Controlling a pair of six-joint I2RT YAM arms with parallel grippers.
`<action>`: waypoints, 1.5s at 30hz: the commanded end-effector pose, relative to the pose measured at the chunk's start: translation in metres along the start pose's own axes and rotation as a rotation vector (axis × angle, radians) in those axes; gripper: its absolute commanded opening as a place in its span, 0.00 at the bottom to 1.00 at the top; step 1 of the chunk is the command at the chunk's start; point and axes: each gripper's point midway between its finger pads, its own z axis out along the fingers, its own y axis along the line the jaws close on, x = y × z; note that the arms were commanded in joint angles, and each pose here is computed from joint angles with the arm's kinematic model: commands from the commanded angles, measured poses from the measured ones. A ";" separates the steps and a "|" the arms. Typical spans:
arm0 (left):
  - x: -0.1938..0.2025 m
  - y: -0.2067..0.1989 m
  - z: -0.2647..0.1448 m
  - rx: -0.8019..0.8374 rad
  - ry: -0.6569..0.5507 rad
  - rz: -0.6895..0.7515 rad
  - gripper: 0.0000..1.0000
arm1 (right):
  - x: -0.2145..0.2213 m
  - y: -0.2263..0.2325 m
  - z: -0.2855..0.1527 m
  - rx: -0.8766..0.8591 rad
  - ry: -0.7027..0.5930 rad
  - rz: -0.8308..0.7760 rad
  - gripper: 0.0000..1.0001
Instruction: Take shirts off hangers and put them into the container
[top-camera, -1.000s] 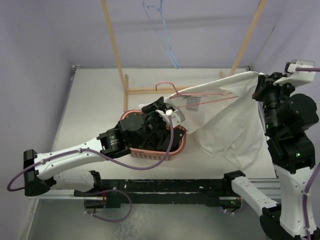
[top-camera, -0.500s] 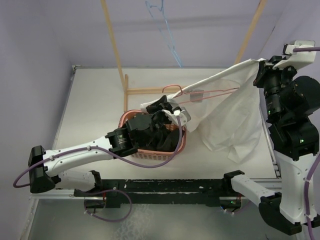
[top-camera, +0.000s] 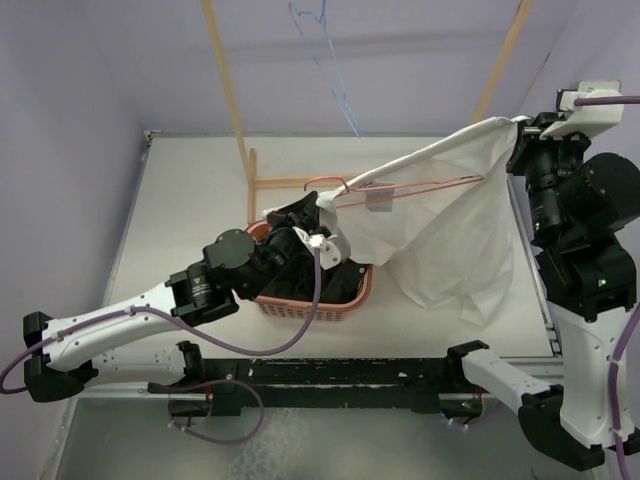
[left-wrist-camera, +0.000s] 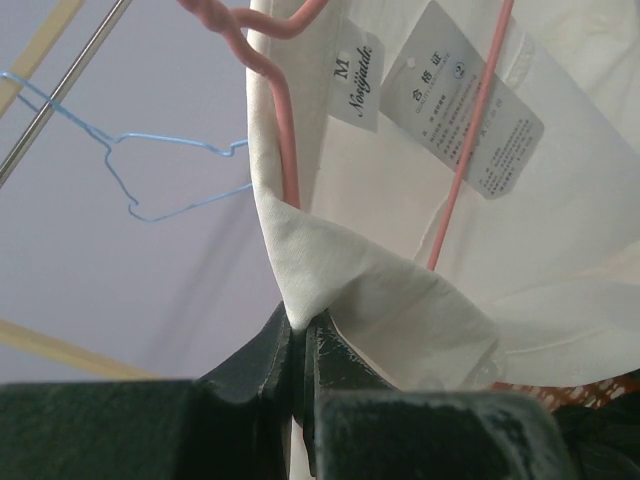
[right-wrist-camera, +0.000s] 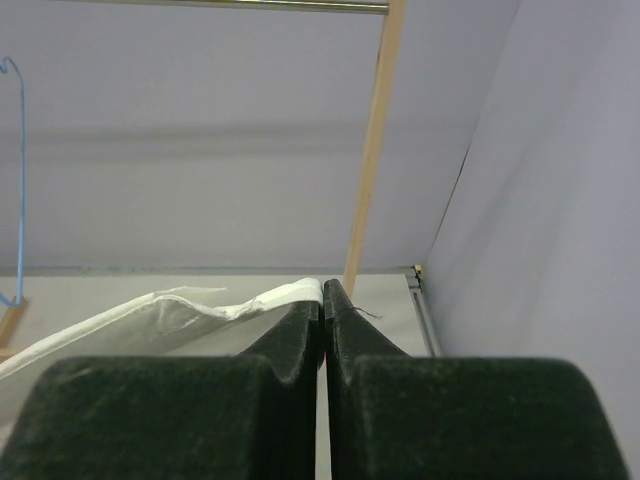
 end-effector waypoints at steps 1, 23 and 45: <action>0.044 0.012 -0.031 0.011 0.173 0.083 0.00 | -0.080 -0.075 -0.031 0.337 -0.258 0.087 0.00; -0.003 -0.020 0.040 0.112 0.028 0.117 0.00 | 0.035 0.069 -0.093 -0.487 0.202 0.219 0.70; -0.035 -0.031 -0.024 0.407 -0.119 -0.073 0.00 | 0.067 0.117 -0.168 -0.934 0.252 0.152 0.45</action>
